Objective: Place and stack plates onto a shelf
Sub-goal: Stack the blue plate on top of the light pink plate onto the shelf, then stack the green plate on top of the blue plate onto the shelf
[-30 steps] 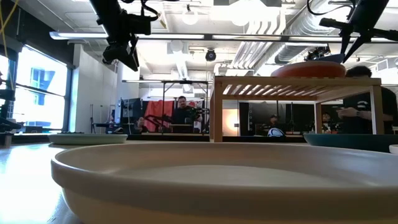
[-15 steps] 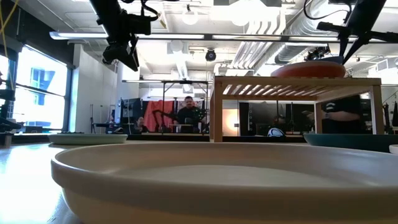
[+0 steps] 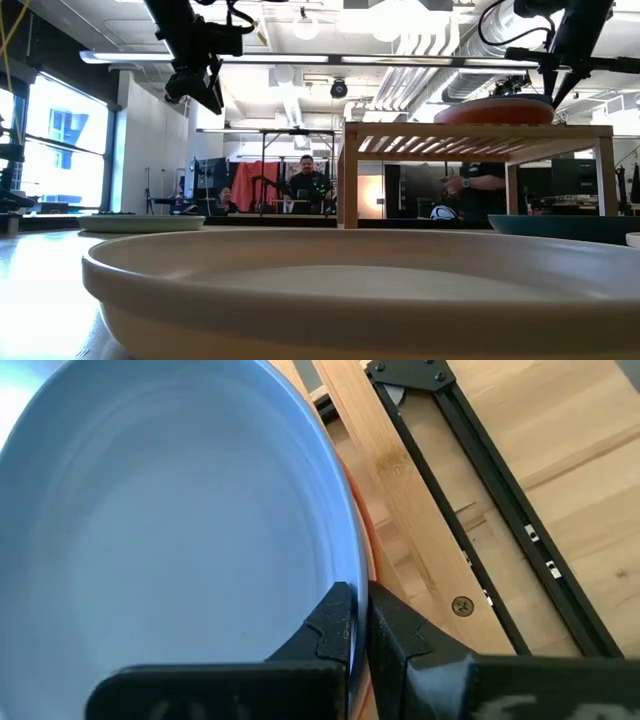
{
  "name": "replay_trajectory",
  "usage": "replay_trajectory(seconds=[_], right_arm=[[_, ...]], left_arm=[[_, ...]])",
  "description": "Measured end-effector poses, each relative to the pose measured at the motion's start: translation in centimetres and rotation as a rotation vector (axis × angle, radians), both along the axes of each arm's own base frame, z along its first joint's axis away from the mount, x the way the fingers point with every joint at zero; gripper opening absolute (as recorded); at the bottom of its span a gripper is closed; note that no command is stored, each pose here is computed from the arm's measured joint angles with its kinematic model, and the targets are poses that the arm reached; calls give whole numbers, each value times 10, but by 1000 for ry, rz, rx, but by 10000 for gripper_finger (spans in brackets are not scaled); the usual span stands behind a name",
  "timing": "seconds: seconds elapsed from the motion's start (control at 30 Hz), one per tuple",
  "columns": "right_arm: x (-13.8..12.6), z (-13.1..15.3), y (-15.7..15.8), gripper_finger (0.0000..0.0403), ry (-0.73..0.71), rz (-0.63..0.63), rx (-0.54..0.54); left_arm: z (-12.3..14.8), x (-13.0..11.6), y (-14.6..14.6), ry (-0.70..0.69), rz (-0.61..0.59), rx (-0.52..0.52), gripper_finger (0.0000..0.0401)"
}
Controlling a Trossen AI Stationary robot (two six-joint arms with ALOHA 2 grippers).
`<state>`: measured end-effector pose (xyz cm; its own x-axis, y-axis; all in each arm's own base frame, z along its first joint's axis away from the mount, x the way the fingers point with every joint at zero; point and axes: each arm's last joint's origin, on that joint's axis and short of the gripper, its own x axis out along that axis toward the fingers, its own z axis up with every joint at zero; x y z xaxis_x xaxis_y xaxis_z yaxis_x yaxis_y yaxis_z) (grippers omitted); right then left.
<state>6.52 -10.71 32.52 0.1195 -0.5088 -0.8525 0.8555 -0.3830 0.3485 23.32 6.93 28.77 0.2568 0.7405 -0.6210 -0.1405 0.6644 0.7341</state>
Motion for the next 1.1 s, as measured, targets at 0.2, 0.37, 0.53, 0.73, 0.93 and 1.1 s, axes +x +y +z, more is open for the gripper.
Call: replay_trajectory(seconds=[0.2, 0.37, 0.53, 0.73, 0.93, 1.1], right_arm=[[-1, 1, 2, 28, 6, 2, -16], [-4, 4, 5, 84, 15, 21, -47], [-6, 8, 9, 107, -2, 52, -90], [-11, 12, 19, 95, -61, 79, -108], [-18, 21, 34, 82, -162, 167, -145], [-24, 43, 47, 81, -233, 262, -226]], left_arm=[[0, 0, 0, 0, 0, 0, 102], [0, 0, 0, 1, 0, 0, 102], [0, 0, 0, 0, 0, 0, 102], [0, 0, 0, 1, 0, 0, 102], [0, 0, 0, 0, 0, 0, 102], [0, 0, 0, 1, 0, 0, 102]])
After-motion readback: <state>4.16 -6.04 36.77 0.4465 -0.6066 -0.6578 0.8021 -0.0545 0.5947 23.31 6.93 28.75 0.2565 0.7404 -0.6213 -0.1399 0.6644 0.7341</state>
